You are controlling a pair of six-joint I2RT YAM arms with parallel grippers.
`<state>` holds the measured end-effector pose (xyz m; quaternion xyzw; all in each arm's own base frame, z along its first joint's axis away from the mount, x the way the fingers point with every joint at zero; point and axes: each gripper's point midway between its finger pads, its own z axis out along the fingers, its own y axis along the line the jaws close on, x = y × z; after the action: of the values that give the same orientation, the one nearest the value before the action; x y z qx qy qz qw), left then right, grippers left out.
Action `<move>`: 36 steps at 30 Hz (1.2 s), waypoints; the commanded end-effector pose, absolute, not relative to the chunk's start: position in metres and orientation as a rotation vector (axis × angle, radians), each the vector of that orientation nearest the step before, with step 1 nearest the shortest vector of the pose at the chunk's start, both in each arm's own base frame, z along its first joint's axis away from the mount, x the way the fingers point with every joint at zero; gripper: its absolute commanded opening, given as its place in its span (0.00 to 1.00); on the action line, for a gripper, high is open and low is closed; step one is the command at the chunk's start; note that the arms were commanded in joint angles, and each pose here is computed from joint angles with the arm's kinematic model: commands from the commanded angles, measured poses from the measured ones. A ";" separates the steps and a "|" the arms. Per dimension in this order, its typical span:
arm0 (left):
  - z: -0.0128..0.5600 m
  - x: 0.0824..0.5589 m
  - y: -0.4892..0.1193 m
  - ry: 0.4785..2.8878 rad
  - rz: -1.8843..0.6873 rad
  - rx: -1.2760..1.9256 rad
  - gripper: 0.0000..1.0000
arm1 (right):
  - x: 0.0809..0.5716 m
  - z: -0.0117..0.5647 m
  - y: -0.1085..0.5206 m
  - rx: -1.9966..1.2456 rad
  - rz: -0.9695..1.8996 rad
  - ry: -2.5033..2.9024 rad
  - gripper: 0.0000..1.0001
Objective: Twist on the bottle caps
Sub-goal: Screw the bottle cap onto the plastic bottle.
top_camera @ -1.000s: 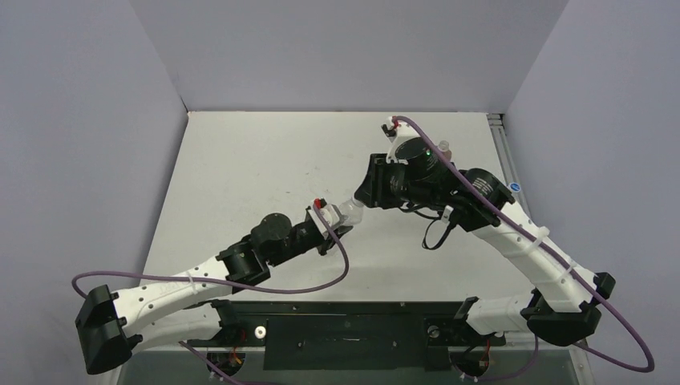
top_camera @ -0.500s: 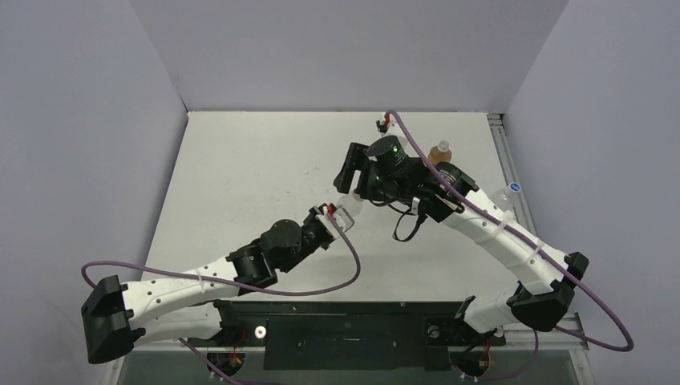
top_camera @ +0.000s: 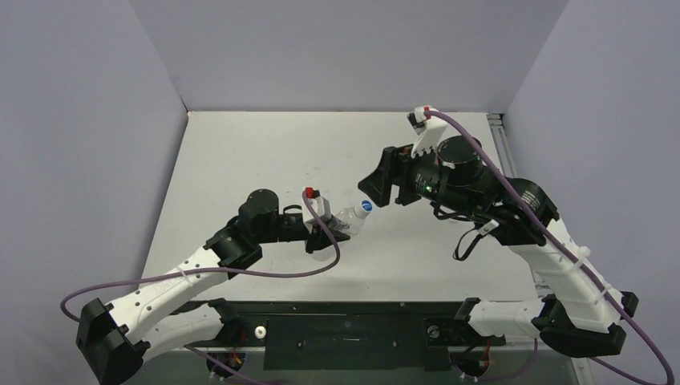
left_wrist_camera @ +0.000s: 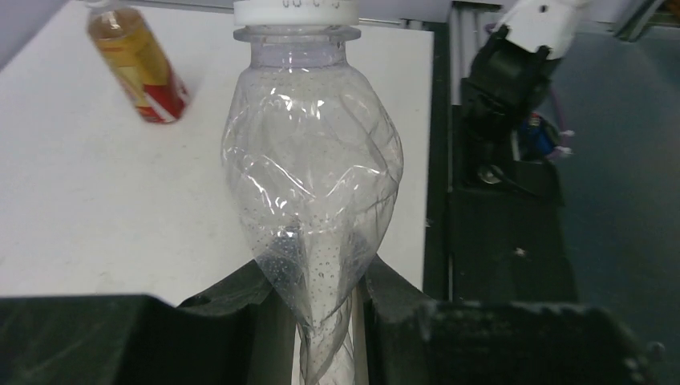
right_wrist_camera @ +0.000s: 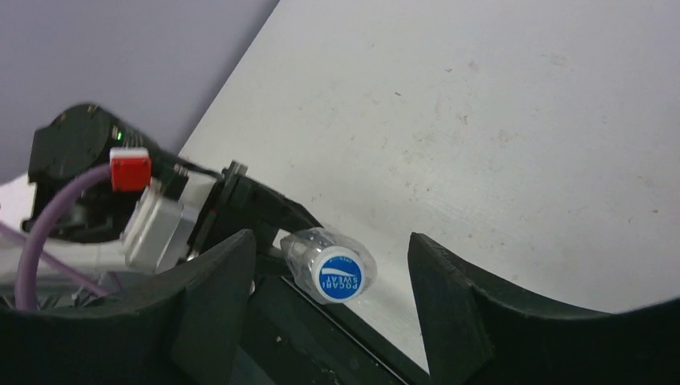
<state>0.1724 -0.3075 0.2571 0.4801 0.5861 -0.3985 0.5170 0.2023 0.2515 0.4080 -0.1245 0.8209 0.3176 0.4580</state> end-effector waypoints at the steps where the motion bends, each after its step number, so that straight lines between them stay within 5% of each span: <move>1: 0.293 0.131 -0.308 1.286 -1.306 1.258 0.00 | 0.159 0.391 0.256 -0.692 0.869 1.995 0.62; 7: 0.296 0.103 -0.305 1.244 -1.528 1.341 0.00 | 0.120 0.383 0.257 -0.857 1.035 1.942 0.60; 20: 0.297 0.103 -0.308 1.233 -1.572 1.350 0.00 | 0.113 0.377 0.268 -0.946 1.065 1.971 0.52; 30: 0.294 0.110 -0.311 1.253 -1.552 1.328 0.00 | 0.124 0.375 0.270 -0.887 1.021 2.004 0.17; 36: 0.299 0.155 -0.317 1.316 -1.296 1.103 0.00 | 0.141 0.357 0.277 -0.716 1.002 2.090 0.07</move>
<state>0.1108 -0.3102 0.2722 0.4993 0.5240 -0.5965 0.3468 0.1269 0.2670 0.3587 -0.3334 0.7930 0.3813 0.3385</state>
